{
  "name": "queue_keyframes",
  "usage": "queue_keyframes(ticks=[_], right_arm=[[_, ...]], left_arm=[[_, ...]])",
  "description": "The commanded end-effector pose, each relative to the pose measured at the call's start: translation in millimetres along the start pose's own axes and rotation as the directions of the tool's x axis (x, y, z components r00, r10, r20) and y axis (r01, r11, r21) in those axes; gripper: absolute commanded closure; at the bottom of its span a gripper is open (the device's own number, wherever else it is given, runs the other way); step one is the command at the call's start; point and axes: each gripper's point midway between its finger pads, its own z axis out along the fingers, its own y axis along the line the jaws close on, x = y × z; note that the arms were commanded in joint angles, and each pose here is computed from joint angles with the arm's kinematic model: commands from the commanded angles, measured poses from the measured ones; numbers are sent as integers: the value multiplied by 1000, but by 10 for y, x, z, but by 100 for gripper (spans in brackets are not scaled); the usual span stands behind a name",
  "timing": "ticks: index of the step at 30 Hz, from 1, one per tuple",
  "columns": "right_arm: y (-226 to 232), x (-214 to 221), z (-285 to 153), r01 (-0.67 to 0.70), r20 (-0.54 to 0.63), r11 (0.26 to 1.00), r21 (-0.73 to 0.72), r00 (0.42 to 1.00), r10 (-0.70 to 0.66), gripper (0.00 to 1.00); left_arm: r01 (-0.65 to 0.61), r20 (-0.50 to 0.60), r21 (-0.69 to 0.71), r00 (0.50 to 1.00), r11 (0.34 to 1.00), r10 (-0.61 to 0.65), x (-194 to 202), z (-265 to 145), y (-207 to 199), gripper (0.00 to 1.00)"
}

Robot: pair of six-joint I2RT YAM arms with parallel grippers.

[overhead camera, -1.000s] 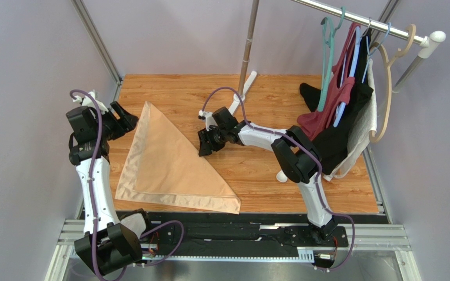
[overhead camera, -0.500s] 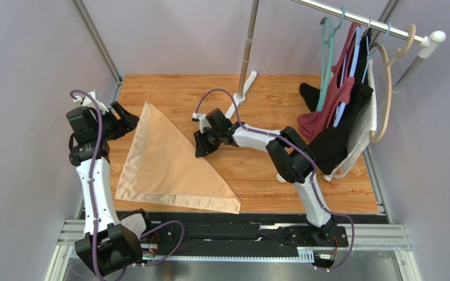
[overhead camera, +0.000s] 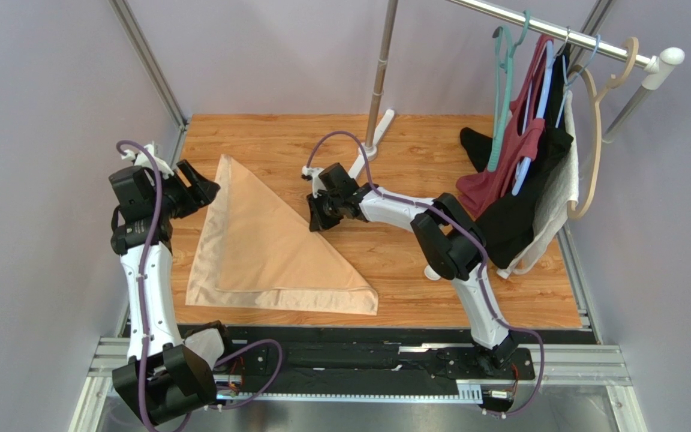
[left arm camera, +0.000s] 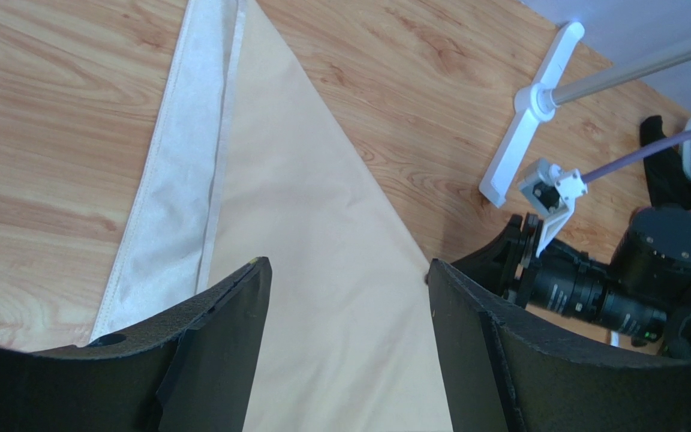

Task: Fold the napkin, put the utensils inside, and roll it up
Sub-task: Fold the napkin

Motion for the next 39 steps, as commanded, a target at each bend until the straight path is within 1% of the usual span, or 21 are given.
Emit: queue_keyframes(ticks=[1, 4, 6, 10, 11, 13, 14, 15, 16, 17, 18, 19, 20, 21, 22, 23, 25, 26, 28, 33, 39], right_arm=[[-452, -215, -250, -44, 45, 990, 133, 998, 38, 100], [-619, -281, -321, -57, 62, 985, 160, 997, 48, 100], [-744, -329, -374, -72, 76, 980, 185, 995, 59, 100], [-859, -417, -450, -81, 96, 978, 193, 993, 63, 100], [-855, -423, -459, -76, 95, 980, 185, 994, 59, 100], [-817, -470, -506, -71, 103, 984, 165, 993, 55, 100], [-746, -480, -521, -65, 101, 990, 127, 994, 53, 96], [-674, -495, -548, -59, 103, 993, 99, 994, 49, 90], [-558, -599, -640, -46, 133, 997, 69, 991, 36, 73], [-490, -570, -695, -46, 132, 998, 36, 990, 40, 65], [-403, -593, -749, -45, 145, 999, 13, 989, 42, 59], [-259, -738, -940, -22, 197, 1000, -12, 980, 24, 52], [-210, -676, -990, -25, 193, 999, -31, 981, 30, 50], [-131, -671, -1058, -18, 201, 999, -43, 979, 26, 49], [-62, -710, -1160, -19, 221, 998, -52, 975, 30, 48], [52, -799, -1357, -1, 260, 998, -62, 965, 17, 48], [120, -731, -1496, -3, 269, 998, -68, 963, 21, 48], [208, -792, -1697, 17, 308, 998, -67, 951, 4, 47], [212, -684, -1790, 13, 307, 998, -58, 952, 5, 47], [326, -649, -2235, 38, 376, 999, -26, 926, -26, 44], [334, -606, -2405, 36, 403, 999, 1, 915, -34, 40]], left_arm=[[-31, 0, 42, 1000, 999, 31, 29, 24, -173, 27], [-48, -48, 68, 998, 997, 51, 172, 85, -305, 27], [-47, -79, 37, 996, 998, 50, 289, 122, -282, 27], [-17, -162, 20, 987, 1000, 20, 711, 161, -375, 28], [8, -147, -16, 989, 1000, -10, 739, 147, -351, 28], [24, -173, -48, 984, 999, -32, 959, 157, -308, 29], [50, -149, -86, 987, 995, -62, 973, 138, -249, 30], [64, -166, -123, 982, 990, -85, 1123, 143, -143, 31], [77, -159, -147, 982, 986, -100, 1173, 136, -84, 32], [103, -128, -183, 984, 978, -128, 1181, 113, -14, 34], [116, -143, -213, 979, 970, -148, 1329, 115, 82, 35], [128, -131, -221, 978, 967, -159, 1361, 118, 114, 37], [154, -119, -241, 975, 958, -186, 1402, 119, 157, 40], [162, -135, -261, 970, 952, -202, 1535, 138, 227, 40], [173, -128, -265, 969, 949, -213, 1557, 171, 250, 40], [183, -144, -280, 963, 942, -230, 1628, 210, 283, 42], [195, -161, -282, 956, 939, -246, 1699, 288, 305, 46], [203, -196, -285, 944, 937, -264, 1780, 342, 301, 49], [218, -199, -268, 941, 938, -275, 1756, 433, 266, 52], [200, -261, -312, 922, 929, -286, 1878, 582, 345, 52], [212, -312, -319, 897, 924, -314, 2071, 586, 372, 52]])
